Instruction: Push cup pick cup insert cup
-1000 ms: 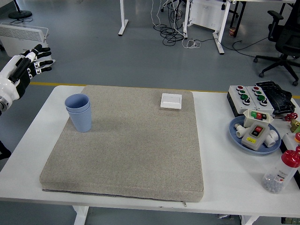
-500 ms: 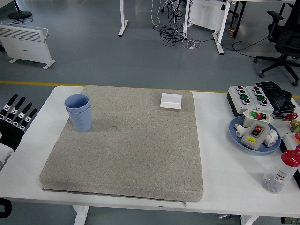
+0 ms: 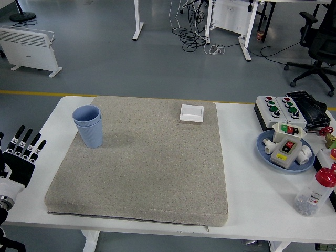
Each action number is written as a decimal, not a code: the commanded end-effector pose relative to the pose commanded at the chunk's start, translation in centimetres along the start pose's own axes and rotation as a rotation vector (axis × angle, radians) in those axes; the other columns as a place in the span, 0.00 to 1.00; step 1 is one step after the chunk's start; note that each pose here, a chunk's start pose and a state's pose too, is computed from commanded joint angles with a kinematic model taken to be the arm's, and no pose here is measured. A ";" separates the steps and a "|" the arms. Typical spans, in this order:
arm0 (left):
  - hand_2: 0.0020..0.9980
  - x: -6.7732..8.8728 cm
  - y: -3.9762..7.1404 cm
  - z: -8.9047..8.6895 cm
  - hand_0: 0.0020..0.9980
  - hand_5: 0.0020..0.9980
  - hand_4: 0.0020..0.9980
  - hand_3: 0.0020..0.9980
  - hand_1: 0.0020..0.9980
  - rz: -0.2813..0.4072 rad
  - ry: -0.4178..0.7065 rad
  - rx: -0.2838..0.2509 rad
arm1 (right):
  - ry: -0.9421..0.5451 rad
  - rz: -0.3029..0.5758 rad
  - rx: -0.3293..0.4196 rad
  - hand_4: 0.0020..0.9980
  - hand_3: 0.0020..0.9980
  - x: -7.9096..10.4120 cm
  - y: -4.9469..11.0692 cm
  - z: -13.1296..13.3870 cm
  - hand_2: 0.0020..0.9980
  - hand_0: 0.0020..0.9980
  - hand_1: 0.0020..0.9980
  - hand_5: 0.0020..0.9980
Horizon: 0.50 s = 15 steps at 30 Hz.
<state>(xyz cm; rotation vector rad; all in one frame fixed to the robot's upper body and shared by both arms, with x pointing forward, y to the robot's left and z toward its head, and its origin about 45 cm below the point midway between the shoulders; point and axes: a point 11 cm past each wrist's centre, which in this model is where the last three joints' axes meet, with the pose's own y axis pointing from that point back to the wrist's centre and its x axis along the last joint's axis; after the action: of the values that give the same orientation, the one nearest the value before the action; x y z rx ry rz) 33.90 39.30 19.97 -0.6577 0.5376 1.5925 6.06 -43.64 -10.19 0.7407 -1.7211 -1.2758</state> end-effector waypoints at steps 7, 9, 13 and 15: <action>0.94 0.0 -0.2 -0.3 0.84 1.00 0.55 0.87 0.86 0.005 0.003 0.002 | -0.002 0.000 0.003 0.12 0.57 0.0 0.0 -0.2 0.64 0.72 0.65 0.47; 0.94 0.0 -0.2 -0.3 0.84 1.00 0.55 0.87 0.86 0.007 0.003 0.003 | -0.003 0.000 0.005 0.12 0.57 0.0 0.0 -0.2 0.64 0.72 0.65 0.47; 0.94 0.1 -0.2 -0.2 0.84 1.00 0.55 0.87 0.85 0.012 0.005 0.001 | -0.004 -0.001 0.007 0.12 0.57 0.0 0.1 -0.4 0.64 0.72 0.65 0.47; 0.94 0.2 -0.2 -0.2 0.84 1.00 0.55 0.87 0.85 0.015 0.006 0.000 | -0.005 -0.001 0.008 0.12 0.57 0.0 0.1 -0.4 0.64 0.72 0.65 0.47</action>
<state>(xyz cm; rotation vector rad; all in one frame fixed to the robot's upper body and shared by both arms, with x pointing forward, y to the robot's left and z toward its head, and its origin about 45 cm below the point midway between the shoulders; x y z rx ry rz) 34.05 39.37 19.73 -0.6599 0.5481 1.6055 6.45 -43.79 -10.08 0.7432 -1.7309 -1.2737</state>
